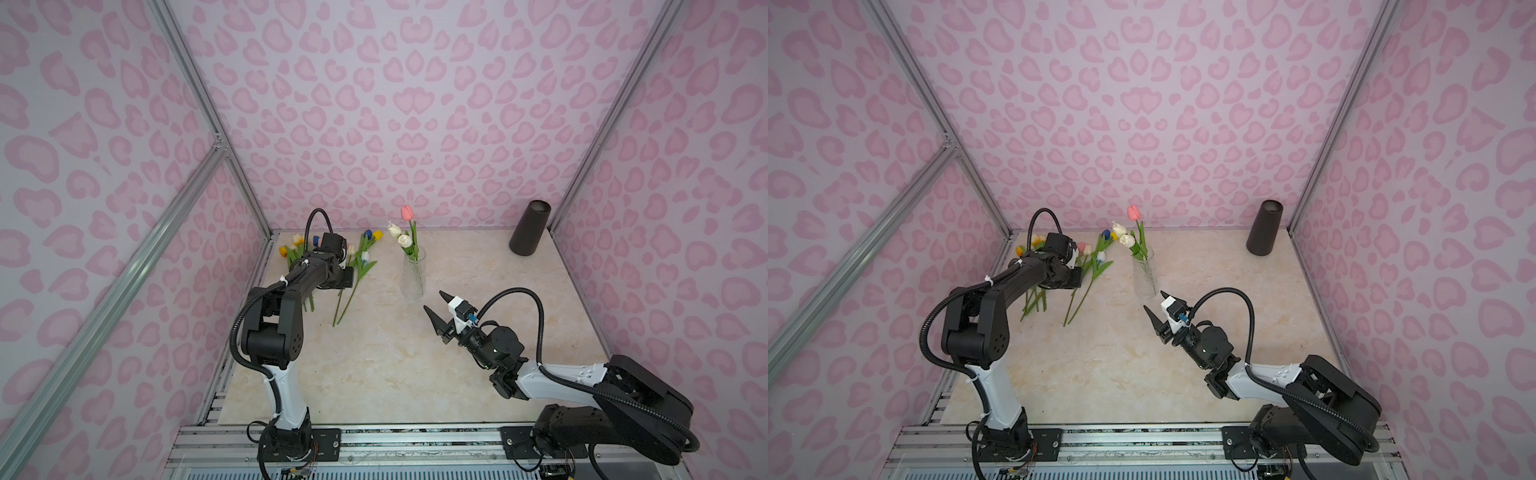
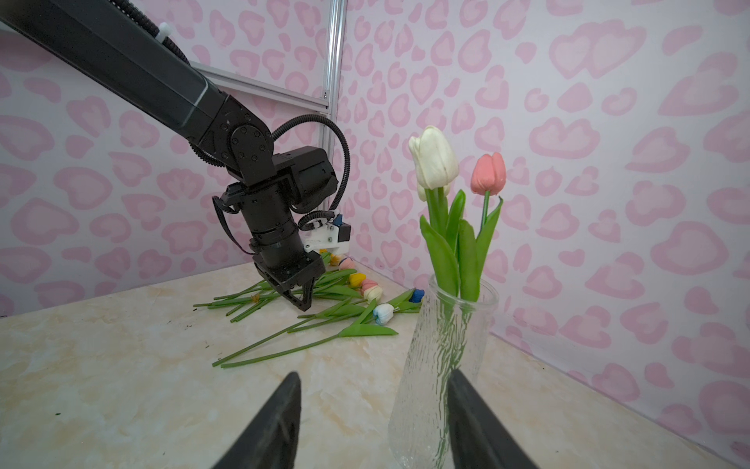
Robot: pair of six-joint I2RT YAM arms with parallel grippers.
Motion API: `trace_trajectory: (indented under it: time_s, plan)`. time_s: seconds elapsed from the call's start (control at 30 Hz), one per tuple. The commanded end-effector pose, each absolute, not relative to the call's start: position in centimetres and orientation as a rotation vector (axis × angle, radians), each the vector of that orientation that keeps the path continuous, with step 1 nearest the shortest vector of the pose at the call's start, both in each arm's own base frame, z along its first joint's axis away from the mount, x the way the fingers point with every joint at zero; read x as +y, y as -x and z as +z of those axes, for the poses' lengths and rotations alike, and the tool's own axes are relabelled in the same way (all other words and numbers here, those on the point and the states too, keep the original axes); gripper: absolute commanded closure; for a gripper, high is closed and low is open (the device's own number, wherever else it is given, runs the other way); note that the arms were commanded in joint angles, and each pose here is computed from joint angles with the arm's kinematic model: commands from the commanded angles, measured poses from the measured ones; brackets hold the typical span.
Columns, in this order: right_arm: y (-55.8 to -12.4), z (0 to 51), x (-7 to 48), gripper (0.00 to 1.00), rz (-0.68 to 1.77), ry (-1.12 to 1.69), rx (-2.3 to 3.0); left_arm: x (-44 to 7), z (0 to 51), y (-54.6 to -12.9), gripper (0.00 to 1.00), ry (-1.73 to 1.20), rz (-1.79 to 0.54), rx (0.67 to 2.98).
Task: Arrange the flowers into the vase
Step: 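Close the left gripper on a tulip stem in the pile, then lift the grasped tulip with the left gripper above the pile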
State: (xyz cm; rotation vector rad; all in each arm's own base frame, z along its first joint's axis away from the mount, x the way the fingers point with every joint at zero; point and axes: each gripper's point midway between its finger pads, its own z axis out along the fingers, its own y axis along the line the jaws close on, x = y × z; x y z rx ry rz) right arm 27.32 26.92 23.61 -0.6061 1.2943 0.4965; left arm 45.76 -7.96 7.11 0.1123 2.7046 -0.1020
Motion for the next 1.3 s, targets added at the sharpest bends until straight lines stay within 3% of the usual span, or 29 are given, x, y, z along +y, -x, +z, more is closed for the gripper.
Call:
trace_trajectory:
  time_s: [0.0, 0.07, 0.13, 0.17, 0.27, 0.37, 0.47, 0.63, 0.7, 0.83, 1.13, 1.27]
  plan:
    - [-27.4, 23.1, 26.8, 0.43, 0.481, 0.609, 1.308, -8.5, 7.0, -46.5, 0.9, -0.102, -0.132, 2.69]
    - [-27.4, 23.0, 26.8, 0.43, 0.479, 0.61, 1.309, -8.2, 6.3, -46.4, 0.79, -0.098, -0.107, 2.706]
    - [-27.3, 22.9, 26.8, 0.43, 0.48, 0.615, 1.31, -8.0, 5.5, -46.3, 0.78, -0.096, -0.089, 2.725]
    - [-27.3, 23.0, 26.8, 0.43, 0.479, 0.614, 1.309, -8.0, 5.2, -46.3, 0.72, -0.095, -0.087, 2.738]
    - [-27.5, 22.8, 26.7, 0.43, 0.472, 0.613, 1.314, -7.4, 4.7, -46.3, 0.71, -0.084, -0.015, 2.749]
    - [-27.4, 22.8, 26.8, 0.43, 0.479, 0.617, 1.313, -6.2, 4.5, -46.5, 0.6, -0.049, 0.057, 2.74]
    - [-27.5, 22.8, 26.8, 0.43, 0.473, 0.614, 1.311, -6.3, 3.9, -46.8, 0.6, -0.043, 0.012, 2.754]
    - [-27.3, 22.9, 26.5, 0.43, 0.462, 0.613, 1.308, -6.5, 2.7, -47.0, 0.63, -0.074, 0.007, 2.8]
    - [-27.4, 22.9, 26.4, 0.43, 0.454, 0.612, 1.31, -6.4, 2.7, -47.0, 0.71, -0.077, 0.016, 2.8]
    - [-27.3, 22.9, 26.3, 0.43, 0.456, 0.61, 1.307, -6.3, 2.3, -46.9, 0.72, -0.089, 0.029, 2.824]
    - [-27.2, 22.9, 26.3, 0.43, 0.46, 0.61, 1.308, -6.0, 2.4, -46.3, 0.93, -0.087, 0.048, 2.839]
    - [-27.2, 22.9, 26.3, 0.43, 0.465, 0.606, 1.307, -6.0, 3.9, -46.3, 0.97, -0.08, 0.048, 2.811]
